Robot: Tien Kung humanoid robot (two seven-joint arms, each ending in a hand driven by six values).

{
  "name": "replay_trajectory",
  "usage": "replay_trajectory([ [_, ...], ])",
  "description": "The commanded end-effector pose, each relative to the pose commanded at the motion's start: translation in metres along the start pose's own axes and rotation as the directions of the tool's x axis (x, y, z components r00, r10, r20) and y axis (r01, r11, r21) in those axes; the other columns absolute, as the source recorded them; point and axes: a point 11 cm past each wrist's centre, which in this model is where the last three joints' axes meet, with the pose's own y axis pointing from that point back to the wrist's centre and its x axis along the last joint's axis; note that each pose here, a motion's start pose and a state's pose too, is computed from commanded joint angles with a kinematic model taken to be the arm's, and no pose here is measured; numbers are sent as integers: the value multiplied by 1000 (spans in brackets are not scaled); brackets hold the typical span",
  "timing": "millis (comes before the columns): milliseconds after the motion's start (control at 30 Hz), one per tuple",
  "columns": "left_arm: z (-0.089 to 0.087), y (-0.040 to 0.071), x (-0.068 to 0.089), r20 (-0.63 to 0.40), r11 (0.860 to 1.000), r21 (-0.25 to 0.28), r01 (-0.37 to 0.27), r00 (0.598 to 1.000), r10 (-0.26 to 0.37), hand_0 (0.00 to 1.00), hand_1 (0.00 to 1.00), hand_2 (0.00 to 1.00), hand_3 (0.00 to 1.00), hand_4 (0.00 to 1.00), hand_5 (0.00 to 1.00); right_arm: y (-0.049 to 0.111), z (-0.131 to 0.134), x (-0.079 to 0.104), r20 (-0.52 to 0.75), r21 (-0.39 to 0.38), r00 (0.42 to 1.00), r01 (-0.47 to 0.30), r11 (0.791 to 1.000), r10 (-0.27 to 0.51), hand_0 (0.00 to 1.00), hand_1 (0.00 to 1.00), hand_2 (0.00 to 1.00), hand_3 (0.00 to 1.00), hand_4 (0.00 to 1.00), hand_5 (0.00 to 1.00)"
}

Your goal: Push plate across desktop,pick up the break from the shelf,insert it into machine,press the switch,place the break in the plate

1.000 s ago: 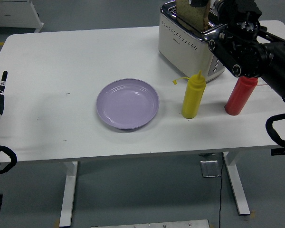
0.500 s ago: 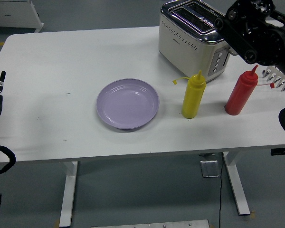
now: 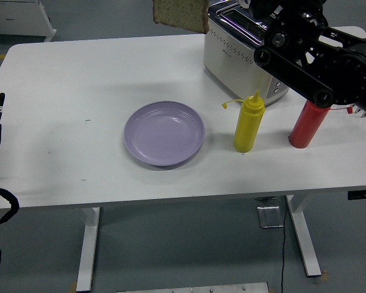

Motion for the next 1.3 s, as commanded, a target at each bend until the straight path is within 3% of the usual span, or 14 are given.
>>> replay_trajectory([
  [200,1,0,1,-1,1000,-4,-3,1000,3,849,912,905,791,656,998,12,-13,-33,81,33,984,157,987,-159,239,346,428,494,448,78],
  [500,1,1,1,-3,1000,-6,-4,1000,4,848,912,905,790,656,998,26,-4,-87,140,6,929,346,938,-343,240,347,429,495,447,79],
  [833,0,1,1,-4,1000,-1,-4,1000,4,847,912,904,789,657,998,28,3,-120,174,-23,892,426,904,-416,249,346,428,494,461,89],
  [1300,-4,1,1,-2,1000,8,-3,1000,3,847,913,904,789,657,998,30,6,-148,200,-42,862,482,875,-466,252,344,426,492,475,103],
])
